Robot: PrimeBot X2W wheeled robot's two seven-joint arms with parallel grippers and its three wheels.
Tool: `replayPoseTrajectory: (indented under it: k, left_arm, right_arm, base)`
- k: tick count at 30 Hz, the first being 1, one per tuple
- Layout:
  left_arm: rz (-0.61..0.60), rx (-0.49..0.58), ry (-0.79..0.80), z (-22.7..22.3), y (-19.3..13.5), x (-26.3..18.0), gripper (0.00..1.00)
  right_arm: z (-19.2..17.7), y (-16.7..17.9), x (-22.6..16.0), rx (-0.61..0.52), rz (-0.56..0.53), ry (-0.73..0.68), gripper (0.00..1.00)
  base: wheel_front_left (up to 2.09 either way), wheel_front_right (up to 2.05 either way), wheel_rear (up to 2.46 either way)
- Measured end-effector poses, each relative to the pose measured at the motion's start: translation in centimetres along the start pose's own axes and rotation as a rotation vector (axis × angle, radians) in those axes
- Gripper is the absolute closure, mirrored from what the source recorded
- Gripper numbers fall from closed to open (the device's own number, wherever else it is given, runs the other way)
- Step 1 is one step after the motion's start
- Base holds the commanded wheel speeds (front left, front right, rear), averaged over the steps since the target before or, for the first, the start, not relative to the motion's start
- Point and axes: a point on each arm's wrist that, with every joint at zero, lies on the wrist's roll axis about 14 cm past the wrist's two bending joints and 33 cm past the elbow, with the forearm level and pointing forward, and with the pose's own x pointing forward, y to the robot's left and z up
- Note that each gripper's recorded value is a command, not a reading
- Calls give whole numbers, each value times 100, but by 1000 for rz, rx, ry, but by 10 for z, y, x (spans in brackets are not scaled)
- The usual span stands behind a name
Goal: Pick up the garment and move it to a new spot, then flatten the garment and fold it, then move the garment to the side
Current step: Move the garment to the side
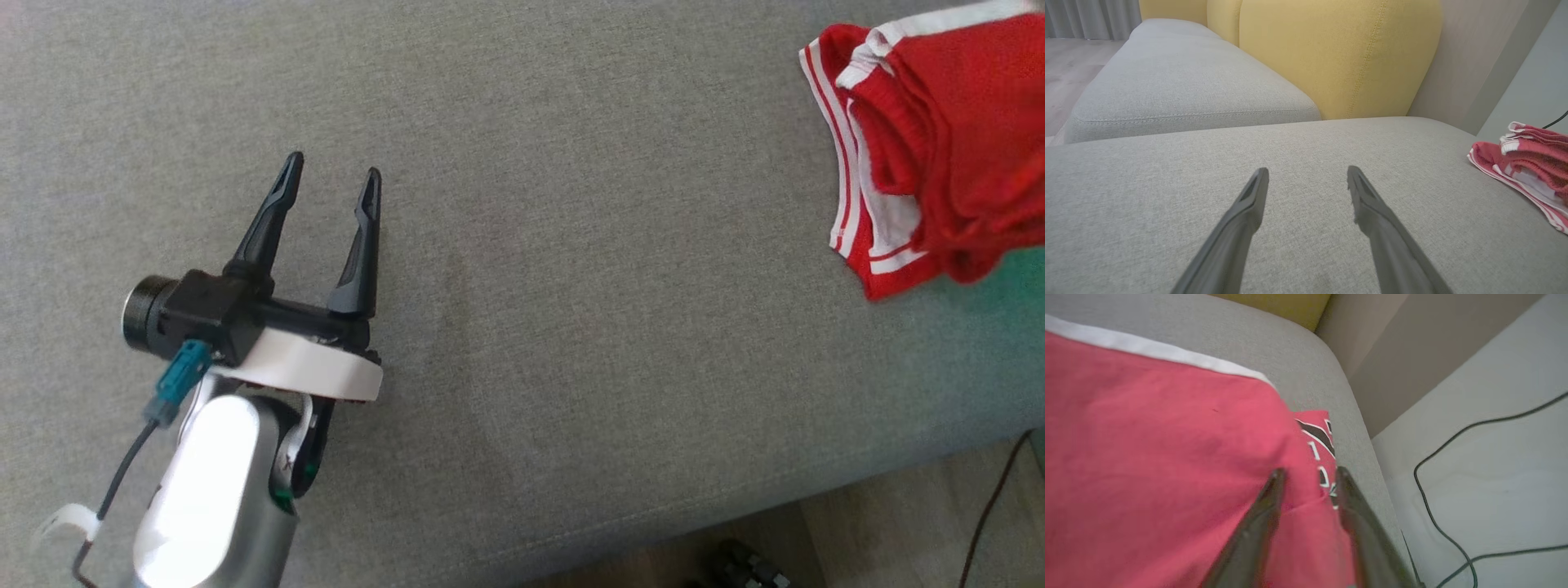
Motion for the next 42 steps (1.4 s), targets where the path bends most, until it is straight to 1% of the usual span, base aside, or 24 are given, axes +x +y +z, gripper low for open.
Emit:
replayPoseTrajectory:
  k: [1, 4, 6, 9, 15, 19, 22, 26, 29, 32, 36, 42]
  left_arm:
    - [0, 1, 0, 0, 0, 0, 0]
    - [3, 6, -6, 4, 0, -2, 0]
    - [7, 11, -9, 7, 1, -3, 0]
    - [19, 20, -18, 15, 2, -8, 0]
    - [71, 34, -19, 25, 7, -32, 0]
    - [111, 43, -20, 32, 12, -51, 0]
    - [152, 57, -37, 42, 20, -62, 0]
    - [225, 75, -52, 52, 37, -82, 0]
    - [286, 88, -60, 57, 50, -98, 0]
    - [336, 98, -64, 61, 60, -115, 0]
    - [387, 109, -68, 65, 67, -139, 0]
    - [396, 97, -78, 68, 60, -159, 0]
  right_arm:
    - [-4, -2, 0, 21, -15, 10, 0]
    - [-10, -4, -1, 79, -47, 21, 0]
    - [-5, -1, -3, 131, -58, -3, 0]
    - [13, 6, -11, 204, -59, -104, 0]
    - [45, 47, -49, 345, 25, -292, 0]
    - [70, 79, -79, 399, 104, -407, 0]
    - [90, 111, -97, 415, 191, -468, 0]
    - [114, 151, -117, 405, 312, -533, 0]
    - [123, 176, -129, 386, 385, -556, 0]
    - [124, 195, -138, 378, 442, -559, 0]
    - [124, 202, -152, 377, 465, -582, 0]
    - [100, 199, -165, 380, 456, -546, 0]
  base:
    - [0, 0, 0]
    - [0, 0, 0]
    - [0, 0, 0]
    - [0, 0, 0]
    - [0, 0, 0]
    - [0, 0, 0]
    - [0, 0, 0]
    - [0, 0, 0]
    - [0, 0, 0]
    - [0, 0, 0]
    - [0, 0, 0]
    - [0, 0, 0]
